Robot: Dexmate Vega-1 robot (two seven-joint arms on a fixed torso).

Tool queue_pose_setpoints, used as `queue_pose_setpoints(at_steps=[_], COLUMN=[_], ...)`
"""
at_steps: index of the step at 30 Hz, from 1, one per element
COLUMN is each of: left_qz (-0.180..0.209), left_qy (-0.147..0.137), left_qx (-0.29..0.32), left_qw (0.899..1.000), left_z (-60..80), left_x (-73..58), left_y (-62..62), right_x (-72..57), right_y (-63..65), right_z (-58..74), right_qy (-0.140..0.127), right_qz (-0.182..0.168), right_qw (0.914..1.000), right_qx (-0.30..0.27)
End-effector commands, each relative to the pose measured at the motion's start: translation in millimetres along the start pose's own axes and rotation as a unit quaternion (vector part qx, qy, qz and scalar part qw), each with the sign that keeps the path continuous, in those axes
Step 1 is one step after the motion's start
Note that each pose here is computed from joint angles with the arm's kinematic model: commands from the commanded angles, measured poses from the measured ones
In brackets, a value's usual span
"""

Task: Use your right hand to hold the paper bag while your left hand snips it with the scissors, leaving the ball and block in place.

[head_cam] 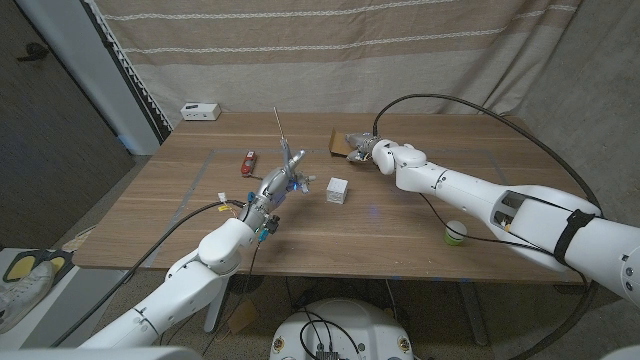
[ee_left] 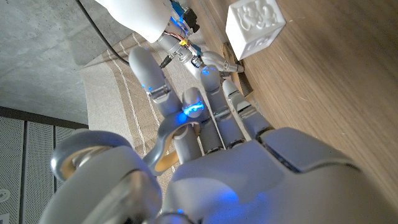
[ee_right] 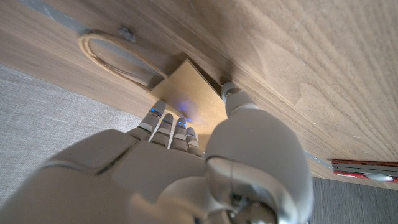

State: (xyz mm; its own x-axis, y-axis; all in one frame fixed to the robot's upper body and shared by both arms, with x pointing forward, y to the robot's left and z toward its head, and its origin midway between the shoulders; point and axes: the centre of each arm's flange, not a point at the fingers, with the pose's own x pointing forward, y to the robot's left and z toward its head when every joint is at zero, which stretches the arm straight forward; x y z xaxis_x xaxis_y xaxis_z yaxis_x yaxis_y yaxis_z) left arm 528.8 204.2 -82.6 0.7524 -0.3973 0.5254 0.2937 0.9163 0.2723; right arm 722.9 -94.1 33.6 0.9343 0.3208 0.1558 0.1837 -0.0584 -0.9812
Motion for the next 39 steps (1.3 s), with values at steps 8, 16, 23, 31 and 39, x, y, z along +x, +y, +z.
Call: queue_pose_setpoints(at_steps=[8, 16, 23, 31, 39], left_qz=[-0.004, -0.004, -0.005, -0.007, -0.007], left_qy=[0.001, 0.003, 0.004, 0.005, 0.004], left_qx=[0.001, 0.001, -0.001, -0.002, -0.004], left_qw=[1.0, 1.0, 1.0, 1.0, 1.0], left_z=[0.1, -0.3, -1.0, -2.6, -3.1], left_x=[4.5, 7.3, 9.6, 10.9, 13.1], left_y=[0.5, 2.0, 2.9, 3.1, 4.1], right_x=[6.4, 8.8, 9.9, 10.5, 7.5], right_y=[10.7, 12.3, 12.9, 14.7, 13.5], right_z=[-1.8, -2.8, -4.6, -9.2, -13.8], right_qy=[-0.007, -0.012, -0.011, -0.009, -0.015], right_qz=[0.009, -0.001, -0.007, -0.015, -0.051], right_qw=[0.9999, 0.9999, 0.9999, 0.9996, 0.9974], right_qx=[-0.006, 0.0, 0.008, 0.022, 0.049])
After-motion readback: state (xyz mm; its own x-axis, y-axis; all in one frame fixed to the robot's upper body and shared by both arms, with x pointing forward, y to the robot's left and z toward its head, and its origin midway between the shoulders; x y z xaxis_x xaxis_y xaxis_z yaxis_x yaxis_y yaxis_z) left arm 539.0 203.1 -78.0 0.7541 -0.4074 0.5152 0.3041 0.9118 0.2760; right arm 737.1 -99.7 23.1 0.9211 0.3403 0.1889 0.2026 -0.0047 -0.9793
